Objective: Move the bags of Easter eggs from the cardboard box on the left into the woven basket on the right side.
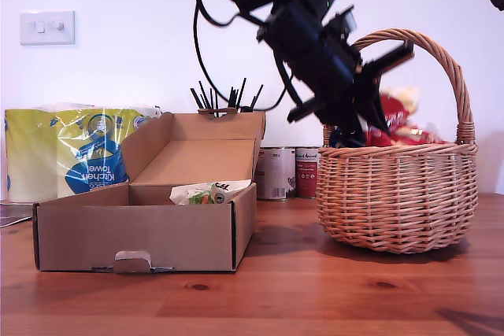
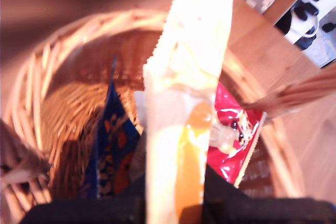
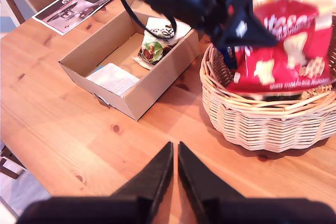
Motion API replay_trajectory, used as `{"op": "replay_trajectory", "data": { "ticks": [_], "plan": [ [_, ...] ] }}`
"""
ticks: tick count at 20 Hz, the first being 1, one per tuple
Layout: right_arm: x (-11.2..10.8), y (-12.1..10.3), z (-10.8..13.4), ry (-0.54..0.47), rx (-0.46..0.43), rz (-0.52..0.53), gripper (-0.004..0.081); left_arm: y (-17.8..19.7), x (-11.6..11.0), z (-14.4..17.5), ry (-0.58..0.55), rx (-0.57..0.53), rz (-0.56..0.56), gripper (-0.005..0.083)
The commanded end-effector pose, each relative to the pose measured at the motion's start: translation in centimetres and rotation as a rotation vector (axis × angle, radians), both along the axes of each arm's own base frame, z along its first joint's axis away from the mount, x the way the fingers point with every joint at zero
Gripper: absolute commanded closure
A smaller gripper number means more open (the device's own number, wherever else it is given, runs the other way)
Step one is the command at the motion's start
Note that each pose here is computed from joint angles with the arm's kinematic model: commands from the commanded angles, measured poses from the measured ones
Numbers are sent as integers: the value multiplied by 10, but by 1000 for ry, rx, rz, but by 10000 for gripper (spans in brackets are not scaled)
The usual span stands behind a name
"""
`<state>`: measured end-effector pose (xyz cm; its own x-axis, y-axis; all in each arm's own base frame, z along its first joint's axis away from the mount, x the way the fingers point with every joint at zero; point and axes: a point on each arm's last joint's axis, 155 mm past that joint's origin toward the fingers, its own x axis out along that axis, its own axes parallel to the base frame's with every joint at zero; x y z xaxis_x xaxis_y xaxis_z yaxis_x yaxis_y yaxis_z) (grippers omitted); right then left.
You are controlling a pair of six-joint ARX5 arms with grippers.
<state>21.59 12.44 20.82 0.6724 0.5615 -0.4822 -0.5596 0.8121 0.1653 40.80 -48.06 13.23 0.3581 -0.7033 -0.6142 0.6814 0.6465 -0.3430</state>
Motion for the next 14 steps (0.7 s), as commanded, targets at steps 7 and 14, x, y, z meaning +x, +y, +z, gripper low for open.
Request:
{"op": "replay_trajectory", "data": {
  "ticks": [7,14],
  "plan": [
    [1,1,5,-17,1,5,783,3,-13,-26,53,49,-89,412],
    [1,1,5,-17,1,5,782,38,-31,39,-6,87,-152,414]
  ]
}}
